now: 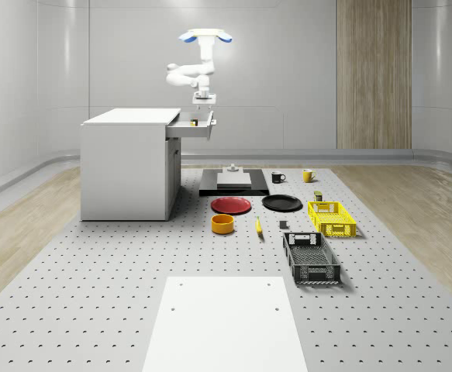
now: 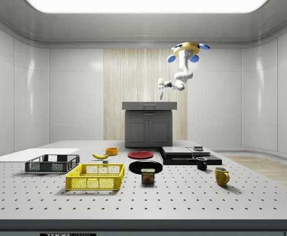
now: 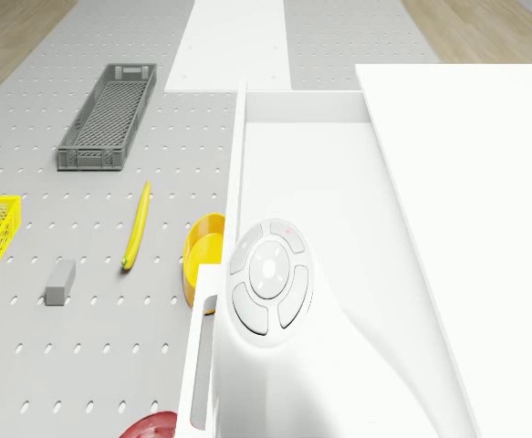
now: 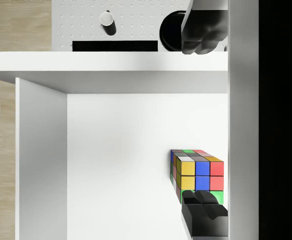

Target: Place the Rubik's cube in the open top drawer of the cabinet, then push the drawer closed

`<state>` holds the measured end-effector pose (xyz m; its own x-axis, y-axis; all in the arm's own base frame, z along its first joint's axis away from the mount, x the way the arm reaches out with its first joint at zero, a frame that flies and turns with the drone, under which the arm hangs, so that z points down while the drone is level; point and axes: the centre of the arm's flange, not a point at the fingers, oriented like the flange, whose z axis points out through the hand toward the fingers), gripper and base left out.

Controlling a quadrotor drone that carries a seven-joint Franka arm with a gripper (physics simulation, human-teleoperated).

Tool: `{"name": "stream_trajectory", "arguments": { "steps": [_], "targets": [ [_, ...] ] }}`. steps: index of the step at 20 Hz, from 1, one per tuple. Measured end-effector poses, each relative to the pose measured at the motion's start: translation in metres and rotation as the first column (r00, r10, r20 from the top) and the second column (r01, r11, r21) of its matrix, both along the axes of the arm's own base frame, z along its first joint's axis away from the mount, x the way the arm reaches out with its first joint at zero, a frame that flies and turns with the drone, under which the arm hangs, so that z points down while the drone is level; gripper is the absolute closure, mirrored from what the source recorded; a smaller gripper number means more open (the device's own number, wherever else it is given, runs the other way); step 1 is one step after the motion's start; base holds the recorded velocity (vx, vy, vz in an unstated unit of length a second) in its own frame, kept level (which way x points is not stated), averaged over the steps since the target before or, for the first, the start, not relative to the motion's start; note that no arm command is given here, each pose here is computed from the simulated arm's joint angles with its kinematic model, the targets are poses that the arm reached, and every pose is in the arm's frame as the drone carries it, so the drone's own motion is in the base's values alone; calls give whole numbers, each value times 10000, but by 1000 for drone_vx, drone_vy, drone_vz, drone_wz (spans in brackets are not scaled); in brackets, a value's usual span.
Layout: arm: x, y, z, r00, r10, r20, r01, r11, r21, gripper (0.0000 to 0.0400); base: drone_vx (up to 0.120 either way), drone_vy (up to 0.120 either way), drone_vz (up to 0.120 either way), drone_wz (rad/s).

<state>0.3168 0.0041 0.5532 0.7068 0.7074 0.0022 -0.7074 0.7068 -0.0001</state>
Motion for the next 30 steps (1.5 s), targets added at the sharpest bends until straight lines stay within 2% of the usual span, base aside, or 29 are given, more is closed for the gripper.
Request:
{"name": "stream_trajectory", "arguments": {
  "steps": [21, 25, 30],
  "targets": [
    [0, 0, -5, 10000, 0, 0, 0, 10000, -1, 0, 0, 120, 0, 0],
    [0, 0, -5, 10000, 0, 0, 0, 10000, -1, 0, 0, 120, -110, 0],
    [0, 0, -5, 10000, 0, 0, 0, 10000, -1, 0, 120, 72, -32, 0]
  ]
}}
